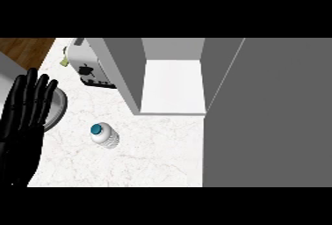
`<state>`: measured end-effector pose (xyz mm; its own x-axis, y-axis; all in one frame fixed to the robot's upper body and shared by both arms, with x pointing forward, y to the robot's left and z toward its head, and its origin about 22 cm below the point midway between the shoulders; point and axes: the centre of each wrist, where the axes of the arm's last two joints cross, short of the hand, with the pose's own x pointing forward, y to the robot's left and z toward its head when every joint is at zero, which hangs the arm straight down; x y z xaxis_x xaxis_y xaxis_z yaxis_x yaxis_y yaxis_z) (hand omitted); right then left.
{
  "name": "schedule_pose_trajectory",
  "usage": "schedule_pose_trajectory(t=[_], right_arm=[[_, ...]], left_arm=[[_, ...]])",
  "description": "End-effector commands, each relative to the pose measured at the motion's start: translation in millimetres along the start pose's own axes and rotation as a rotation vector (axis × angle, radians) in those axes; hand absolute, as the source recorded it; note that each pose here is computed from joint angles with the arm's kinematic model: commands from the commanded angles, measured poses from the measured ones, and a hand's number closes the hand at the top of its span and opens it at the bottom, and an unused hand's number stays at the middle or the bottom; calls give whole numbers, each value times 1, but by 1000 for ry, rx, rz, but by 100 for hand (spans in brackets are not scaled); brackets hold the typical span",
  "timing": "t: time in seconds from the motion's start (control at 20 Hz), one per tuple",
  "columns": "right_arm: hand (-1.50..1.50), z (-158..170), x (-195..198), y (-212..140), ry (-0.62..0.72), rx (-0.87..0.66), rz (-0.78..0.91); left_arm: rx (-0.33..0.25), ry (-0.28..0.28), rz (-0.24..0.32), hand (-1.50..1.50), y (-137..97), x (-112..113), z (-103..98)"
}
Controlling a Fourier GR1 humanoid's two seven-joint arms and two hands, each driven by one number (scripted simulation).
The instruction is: Pick up the bottled water, place it into the cabinet and close the cabinet
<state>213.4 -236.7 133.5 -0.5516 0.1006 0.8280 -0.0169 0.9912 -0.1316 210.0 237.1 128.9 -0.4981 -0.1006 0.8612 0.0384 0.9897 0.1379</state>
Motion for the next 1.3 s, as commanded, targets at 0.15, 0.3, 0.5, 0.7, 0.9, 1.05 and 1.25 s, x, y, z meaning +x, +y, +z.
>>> schedule_pose_trajectory(t=[0.15,0.3,0.5,0.7,0.9,1.05,1.25], right_arm=[[-150,10,12,9,16,4,-36],[-150,28,4,18,114,160,-180],[-150,46,23,21,128,211,-227],[-150,53,58,30,113,214,-238],[-150,60,73,42,120,216,-251],[-150,68,84,41,113,202,-247],[-150,65,105,49,129,198,-256]], left_arm=[[301,7,-104,-150,-19,3,9],[582,157,5,-150,-3,-6,17],[661,180,32,-150,-29,17,31],[691,158,36,-150,-51,45,30],[699,149,35,-150,-63,74,39],[709,171,35,-150,-74,80,44],[709,200,39,-150,-69,85,52]])
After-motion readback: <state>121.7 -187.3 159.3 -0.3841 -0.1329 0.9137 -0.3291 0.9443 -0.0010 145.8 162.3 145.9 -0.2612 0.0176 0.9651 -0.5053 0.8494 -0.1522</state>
